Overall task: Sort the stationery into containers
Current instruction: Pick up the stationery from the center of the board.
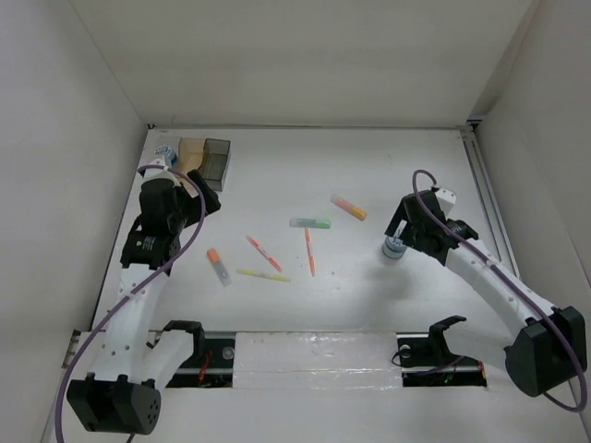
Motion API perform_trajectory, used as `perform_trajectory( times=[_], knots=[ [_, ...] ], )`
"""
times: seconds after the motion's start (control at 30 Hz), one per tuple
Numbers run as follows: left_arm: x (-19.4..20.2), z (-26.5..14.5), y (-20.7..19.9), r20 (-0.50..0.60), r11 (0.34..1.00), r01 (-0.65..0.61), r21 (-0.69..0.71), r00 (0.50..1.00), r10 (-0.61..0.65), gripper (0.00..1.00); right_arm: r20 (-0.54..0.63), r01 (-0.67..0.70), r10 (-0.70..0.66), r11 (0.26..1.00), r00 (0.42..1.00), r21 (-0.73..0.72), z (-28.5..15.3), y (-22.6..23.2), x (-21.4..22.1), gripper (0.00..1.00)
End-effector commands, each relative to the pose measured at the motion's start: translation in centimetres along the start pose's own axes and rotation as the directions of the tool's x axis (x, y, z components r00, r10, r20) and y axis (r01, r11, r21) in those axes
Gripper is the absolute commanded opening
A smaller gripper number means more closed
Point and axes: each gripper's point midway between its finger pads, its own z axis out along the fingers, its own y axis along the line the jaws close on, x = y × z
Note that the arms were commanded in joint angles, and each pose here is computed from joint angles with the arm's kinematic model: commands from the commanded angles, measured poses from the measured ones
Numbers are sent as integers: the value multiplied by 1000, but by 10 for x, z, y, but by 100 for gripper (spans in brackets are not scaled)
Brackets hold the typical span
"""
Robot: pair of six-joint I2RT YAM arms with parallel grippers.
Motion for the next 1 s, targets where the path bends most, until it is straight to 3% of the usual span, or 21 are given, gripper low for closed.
perform_trajectory(
  times=[0.0, 0.57, 0.97],
  knots=[
    [-7, -6, -7, 43, 999, -14, 45, 999, 12, 100, -9, -6, 6, 1000, 1000, -13, 8, 3, -8, 100],
    [-5, -18, -8, 66, 997, -25, 78, 998, 20, 100, -89, 59, -63, 997, 994, -48, 36, 17, -2, 95],
    [-5, -18, -9, 62, 996, -34, 86, 998, 29, 100, -59, 46, -49, 998, 997, -48, 45, 12, -13, 90]
  ],
)
